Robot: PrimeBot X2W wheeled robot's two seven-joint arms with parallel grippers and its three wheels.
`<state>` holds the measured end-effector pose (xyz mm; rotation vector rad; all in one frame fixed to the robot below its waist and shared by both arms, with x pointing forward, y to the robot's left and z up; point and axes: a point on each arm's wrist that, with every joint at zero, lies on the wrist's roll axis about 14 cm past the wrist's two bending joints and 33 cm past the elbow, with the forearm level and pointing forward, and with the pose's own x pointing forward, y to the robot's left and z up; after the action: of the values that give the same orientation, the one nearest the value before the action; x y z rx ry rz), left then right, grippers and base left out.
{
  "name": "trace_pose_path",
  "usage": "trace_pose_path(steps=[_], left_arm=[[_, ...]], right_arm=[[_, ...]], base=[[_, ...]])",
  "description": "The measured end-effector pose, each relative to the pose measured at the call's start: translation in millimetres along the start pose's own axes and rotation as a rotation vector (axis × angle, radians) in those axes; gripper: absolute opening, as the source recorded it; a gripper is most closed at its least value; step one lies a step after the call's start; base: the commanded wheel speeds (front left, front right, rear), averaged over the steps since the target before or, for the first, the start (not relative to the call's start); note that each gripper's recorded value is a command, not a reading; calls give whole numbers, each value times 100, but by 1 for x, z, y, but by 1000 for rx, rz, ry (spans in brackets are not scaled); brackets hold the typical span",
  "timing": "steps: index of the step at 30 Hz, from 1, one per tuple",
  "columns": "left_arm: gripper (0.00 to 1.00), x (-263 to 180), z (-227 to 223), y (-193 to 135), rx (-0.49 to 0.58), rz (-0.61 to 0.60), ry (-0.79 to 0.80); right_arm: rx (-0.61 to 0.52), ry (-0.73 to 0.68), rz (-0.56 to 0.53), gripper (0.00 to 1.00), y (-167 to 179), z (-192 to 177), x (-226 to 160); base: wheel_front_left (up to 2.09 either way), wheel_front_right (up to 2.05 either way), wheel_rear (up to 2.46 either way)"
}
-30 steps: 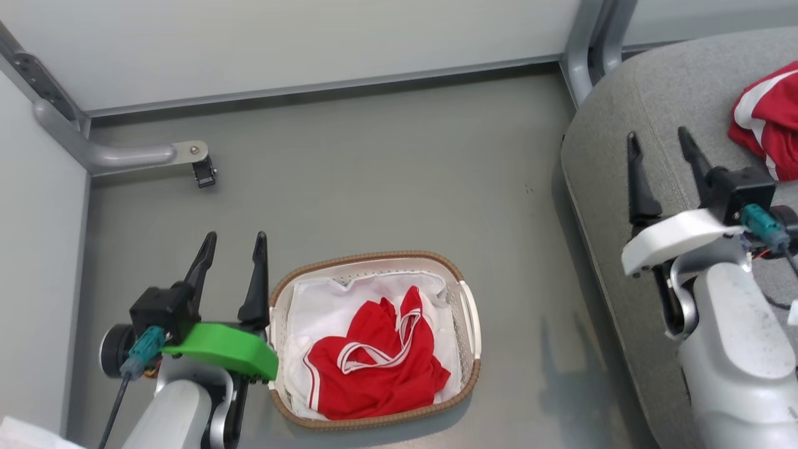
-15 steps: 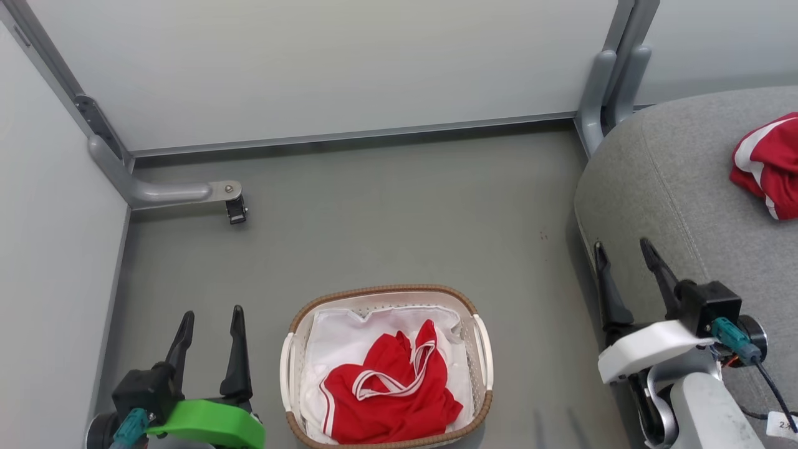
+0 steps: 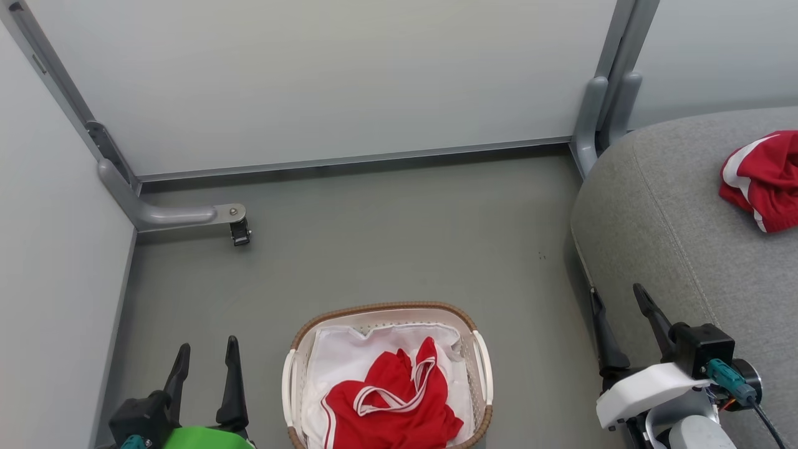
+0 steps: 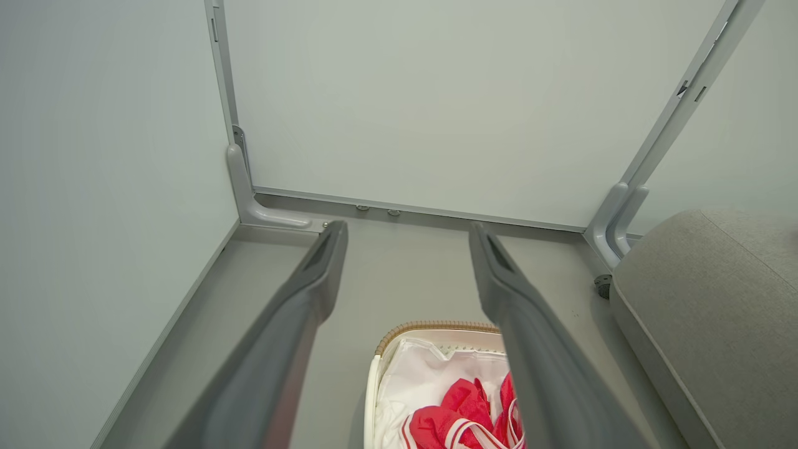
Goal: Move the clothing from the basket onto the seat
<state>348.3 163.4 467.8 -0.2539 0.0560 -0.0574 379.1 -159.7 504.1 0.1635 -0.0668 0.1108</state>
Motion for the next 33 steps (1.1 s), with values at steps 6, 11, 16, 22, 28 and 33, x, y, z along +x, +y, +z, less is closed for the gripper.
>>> trace_pose_path(steps=[6,11,16,22,28,33], left_arm=[[100,-2,-2,0,7,-6,4],[100,-2,-4,-1,6,-11,9],[100,-2,-4,-3,2,-16,8],[100,-2,-5,-5,0,-20,9],[100,-1,-7,-4,3,-21,14],[100,0,-8,-4,2,-21,18]], right_arm=[[0,2,8,100,3,-1,-2],[-3,1,8,100,3,0,-2],[-3,2,15,100,5,0,-3],[-2,4,20,100,7,-1,-3],[0,9,22,100,8,-3,-2],[2,15,22,100,8,-5,-1]], base=[[0,0,0],[0,0,0],[0,0,0],[0,0,0],[0,0,0],[0,0,0]])
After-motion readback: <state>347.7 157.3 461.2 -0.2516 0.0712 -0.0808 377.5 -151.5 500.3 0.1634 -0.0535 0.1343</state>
